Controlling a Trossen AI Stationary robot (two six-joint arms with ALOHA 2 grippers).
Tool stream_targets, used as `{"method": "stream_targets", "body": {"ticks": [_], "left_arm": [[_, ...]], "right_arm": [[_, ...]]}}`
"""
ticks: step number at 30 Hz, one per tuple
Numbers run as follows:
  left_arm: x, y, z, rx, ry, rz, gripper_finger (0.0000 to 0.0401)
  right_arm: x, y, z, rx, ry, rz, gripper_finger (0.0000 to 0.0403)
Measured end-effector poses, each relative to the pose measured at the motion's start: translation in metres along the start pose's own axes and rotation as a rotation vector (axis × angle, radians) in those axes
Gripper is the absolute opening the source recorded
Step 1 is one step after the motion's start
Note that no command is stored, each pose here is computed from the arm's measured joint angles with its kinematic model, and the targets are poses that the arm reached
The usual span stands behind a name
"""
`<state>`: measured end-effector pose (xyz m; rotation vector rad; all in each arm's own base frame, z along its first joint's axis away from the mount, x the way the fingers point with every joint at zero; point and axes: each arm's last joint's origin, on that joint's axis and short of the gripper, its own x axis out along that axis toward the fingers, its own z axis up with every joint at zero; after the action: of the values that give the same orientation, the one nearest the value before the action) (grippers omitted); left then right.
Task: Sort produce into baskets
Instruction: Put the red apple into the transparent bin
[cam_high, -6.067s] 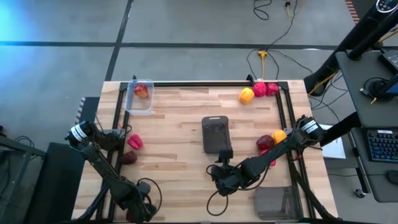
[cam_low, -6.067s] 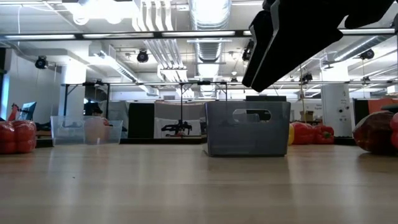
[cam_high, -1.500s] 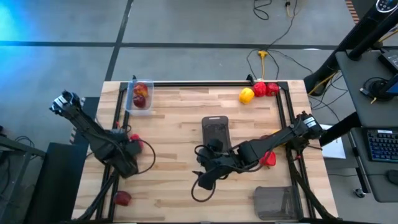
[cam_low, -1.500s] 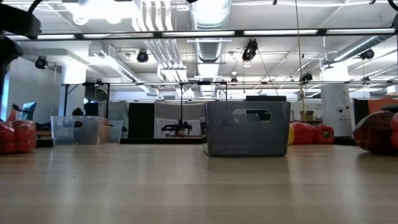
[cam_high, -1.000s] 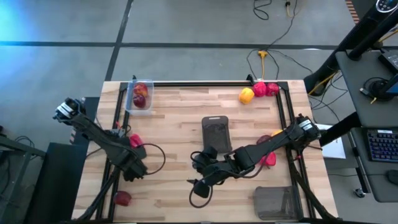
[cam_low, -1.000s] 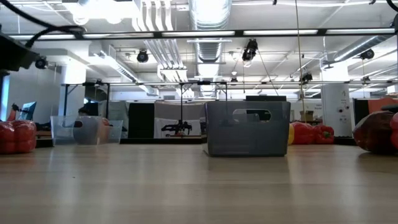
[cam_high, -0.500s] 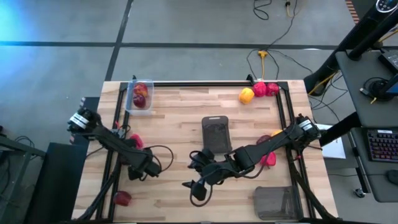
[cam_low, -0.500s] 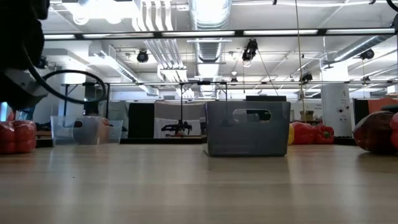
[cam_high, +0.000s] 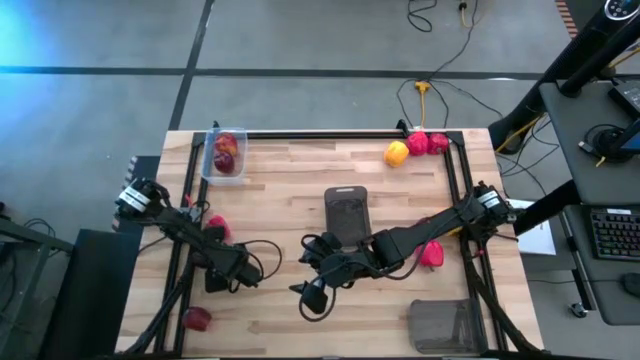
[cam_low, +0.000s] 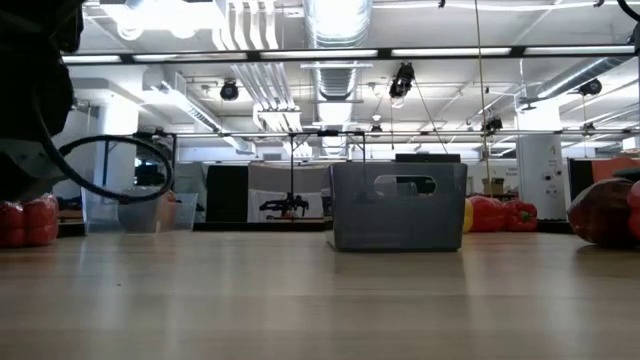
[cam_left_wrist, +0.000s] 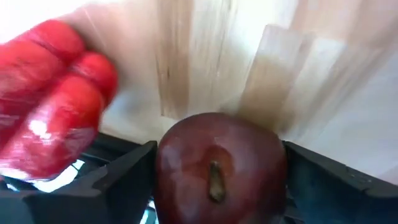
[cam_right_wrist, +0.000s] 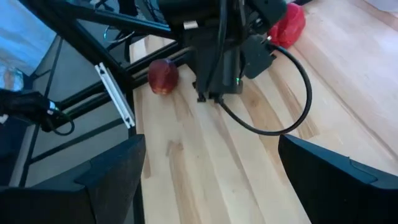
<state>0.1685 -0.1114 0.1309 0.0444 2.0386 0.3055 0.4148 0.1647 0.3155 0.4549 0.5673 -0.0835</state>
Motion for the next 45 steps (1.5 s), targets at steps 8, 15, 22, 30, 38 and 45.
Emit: {"method": "stream_targets", "body": {"ticks": [8, 15, 22, 30, 38, 45], "left_arm": [[-0.038, -0.001, -0.016, -0.096, -0.410, 0.012, 0.0254], [-0.080, 0.017, -0.030, -0.323, -0.937, -0.086, 0.0258], [-0.107, 0.067, -0.033, -0.775, -1.293, -0.053, 0.0258], [-0.117, 0.140, -0.001, -0.933, -1.257, 0.218, 0.0258], [-0.106, 0.213, 0.018, -1.165, -1.144, 0.338, 0.0260], [-0.078, 0.255, 0.026, -1.359, -1.044, 0.403, 0.0260]], "right_arm": [[-0.007, 0.007, 0.010, -0.073, -0.027, 0.020, 0.0359], [-0.026, 0.019, 0.037, -0.048, -0.095, 0.066, 0.0359], [-0.048, 0.015, 0.075, -0.047, -0.171, 0.066, 0.0359], [-0.057, 0.008, 0.097, -0.092, -0.237, 0.054, 0.0359], [-0.057, 0.000, 0.092, -0.047, -0.158, 0.009, 0.0359], [-0.064, -0.002, 0.089, 0.002, -0.099, 0.013, 0.0359]]}}
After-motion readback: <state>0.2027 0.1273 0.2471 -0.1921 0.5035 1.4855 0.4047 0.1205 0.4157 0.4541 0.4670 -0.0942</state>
